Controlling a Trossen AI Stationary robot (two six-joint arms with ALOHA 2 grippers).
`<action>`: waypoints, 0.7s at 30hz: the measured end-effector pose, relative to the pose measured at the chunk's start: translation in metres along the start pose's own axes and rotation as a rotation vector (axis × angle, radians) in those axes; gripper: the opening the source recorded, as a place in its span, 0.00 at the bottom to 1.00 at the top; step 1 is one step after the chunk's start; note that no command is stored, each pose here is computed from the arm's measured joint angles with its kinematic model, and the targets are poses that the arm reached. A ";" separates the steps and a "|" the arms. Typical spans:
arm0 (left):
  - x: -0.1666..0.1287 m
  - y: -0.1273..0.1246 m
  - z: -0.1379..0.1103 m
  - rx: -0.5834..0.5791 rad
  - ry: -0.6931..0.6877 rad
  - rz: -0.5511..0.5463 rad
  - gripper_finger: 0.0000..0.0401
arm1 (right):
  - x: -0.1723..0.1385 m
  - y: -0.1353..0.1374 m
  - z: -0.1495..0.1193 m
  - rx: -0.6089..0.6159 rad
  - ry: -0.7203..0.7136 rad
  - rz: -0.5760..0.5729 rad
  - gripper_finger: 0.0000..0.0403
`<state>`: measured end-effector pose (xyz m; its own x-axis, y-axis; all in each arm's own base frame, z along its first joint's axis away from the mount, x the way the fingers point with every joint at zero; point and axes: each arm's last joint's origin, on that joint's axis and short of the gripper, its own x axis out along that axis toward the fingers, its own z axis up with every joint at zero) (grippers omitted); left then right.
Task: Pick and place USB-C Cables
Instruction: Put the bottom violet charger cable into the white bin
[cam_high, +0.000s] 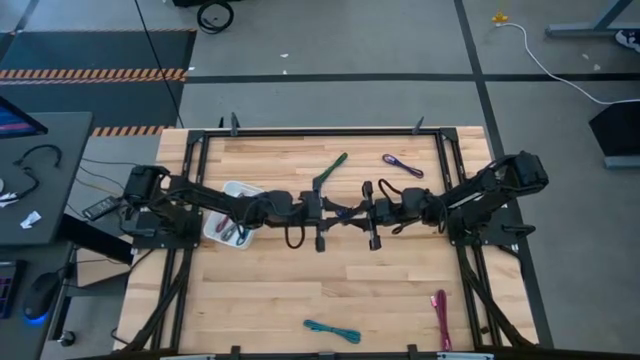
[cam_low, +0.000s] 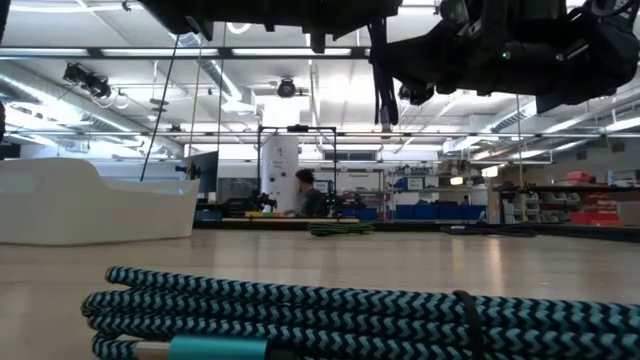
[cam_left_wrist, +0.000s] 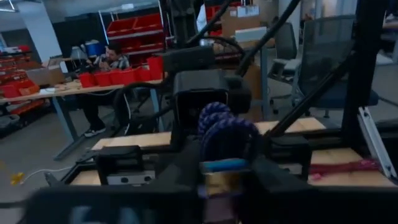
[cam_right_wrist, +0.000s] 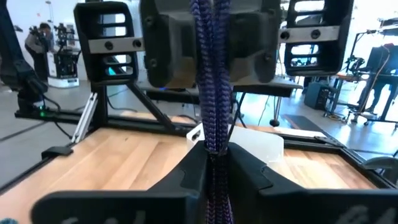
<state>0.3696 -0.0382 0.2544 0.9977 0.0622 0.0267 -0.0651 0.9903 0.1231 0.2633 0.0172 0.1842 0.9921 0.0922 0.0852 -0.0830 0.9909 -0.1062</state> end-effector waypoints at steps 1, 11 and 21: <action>0.000 -0.001 -0.001 0.001 0.009 -0.003 0.11 | 0.000 0.000 -0.001 0.000 0.011 0.001 0.15; -0.035 -0.017 0.028 0.007 0.173 0.140 0.08 | -0.006 -0.019 -0.005 0.069 0.131 -0.078 0.37; -0.114 0.033 0.028 -0.237 0.620 0.609 0.08 | -0.010 -0.028 -0.018 0.085 0.269 -0.136 0.42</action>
<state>0.2537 -0.0158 0.2832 0.6270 0.5730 -0.5278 -0.6488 0.7591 0.0533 0.2572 -0.0132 0.1687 0.9830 -0.0595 -0.1738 0.0555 0.9981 -0.0275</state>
